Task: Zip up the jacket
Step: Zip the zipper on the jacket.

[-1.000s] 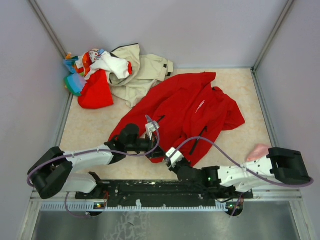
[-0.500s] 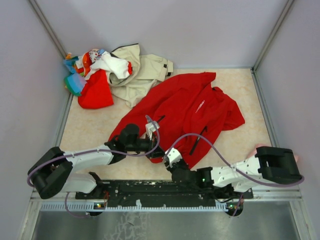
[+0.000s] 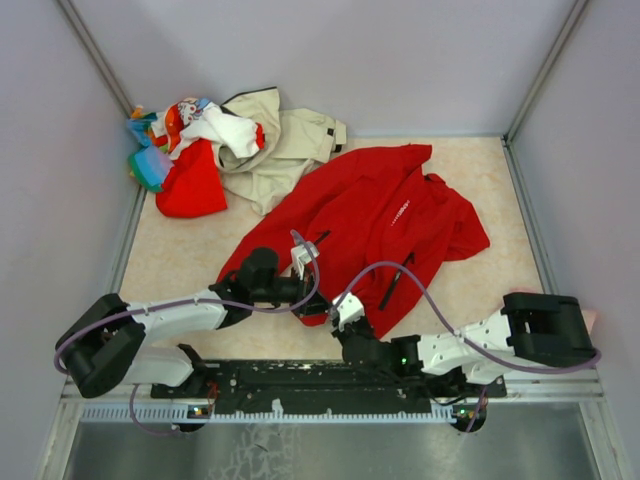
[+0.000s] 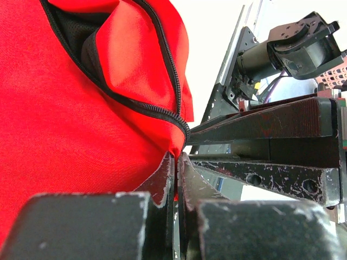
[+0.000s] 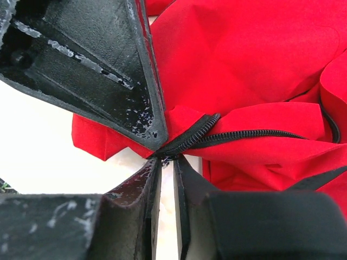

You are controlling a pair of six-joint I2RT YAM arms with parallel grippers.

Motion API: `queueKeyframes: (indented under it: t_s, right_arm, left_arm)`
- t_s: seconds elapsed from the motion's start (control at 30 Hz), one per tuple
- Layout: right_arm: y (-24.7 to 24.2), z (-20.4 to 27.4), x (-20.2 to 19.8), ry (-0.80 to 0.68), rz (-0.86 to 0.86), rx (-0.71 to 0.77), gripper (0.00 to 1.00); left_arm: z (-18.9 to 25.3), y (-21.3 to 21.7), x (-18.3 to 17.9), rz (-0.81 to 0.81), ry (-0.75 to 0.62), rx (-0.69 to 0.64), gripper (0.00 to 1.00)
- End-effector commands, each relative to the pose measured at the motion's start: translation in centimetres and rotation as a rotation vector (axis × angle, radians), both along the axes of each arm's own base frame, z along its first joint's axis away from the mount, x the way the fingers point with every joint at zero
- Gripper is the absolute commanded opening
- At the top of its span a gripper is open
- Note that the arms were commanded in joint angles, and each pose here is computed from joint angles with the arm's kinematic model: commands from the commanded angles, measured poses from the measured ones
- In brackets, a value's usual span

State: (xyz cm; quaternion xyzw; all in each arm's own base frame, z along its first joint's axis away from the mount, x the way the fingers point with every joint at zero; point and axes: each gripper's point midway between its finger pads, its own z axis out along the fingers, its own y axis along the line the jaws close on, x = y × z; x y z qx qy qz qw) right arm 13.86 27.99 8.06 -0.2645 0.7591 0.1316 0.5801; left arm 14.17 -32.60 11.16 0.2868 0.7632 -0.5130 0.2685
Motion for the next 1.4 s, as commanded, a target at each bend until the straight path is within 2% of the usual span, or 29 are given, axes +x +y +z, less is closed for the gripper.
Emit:
queueKeyframes:
  t_s: [0.0, 0.17, 0.3, 0.5, 0.8, 1.07, 1.23, 1.37]
  right_arm:
    - [0.0, 1.9, 0.5, -0.019, -0.070, 0.101, 0.12]
    - [0.0, 2.4, 0.0, -0.014, -0.005, 0.068, 0.00]
    - [0.0, 2.8, -0.7, -0.011, 0.066, 0.038, 0.00]
    - [-1.5, 3.6, -0.2, -0.030, 0.082, -0.031, 0.00]
    - [-2.3, 5.4, 1.0, -0.002, 0.124, 0.000, 0.00]
    - [-0.3, 6.3, 1.0, 0.011, 0.188, 0.009, 0.00]
    - [1.4, 5.9, 1.3, 0.029, 0.217, 0.000, 0.00]
    - [2.8, 5.4, 1.3, 0.055, 0.255, -0.007, 0.00]
  left_arm:
    - [0.9, -0.4, -0.1, -0.014, -0.014, -0.027, 0.00]
    - [0.9, -0.4, -0.1, -0.013, -0.014, -0.026, 0.00]
    - [0.9, -0.4, -0.1, -0.015, -0.016, -0.024, 0.00]
    - [0.6, -0.4, 0.1, -0.012, -0.022, -0.010, 0.00]
    - [0.4, -0.1, 0.5, 0.006, -0.040, 0.013, 0.00]
    - [0.6, -0.1, 0.5, 0.021, -0.036, -0.001, 0.00]
    - [1.0, 0.6, 1.3, 0.099, -0.046, -0.004, 0.21]
    - [0.8, 1.9, 2.0, 0.209, -0.019, 0.000, 0.33]
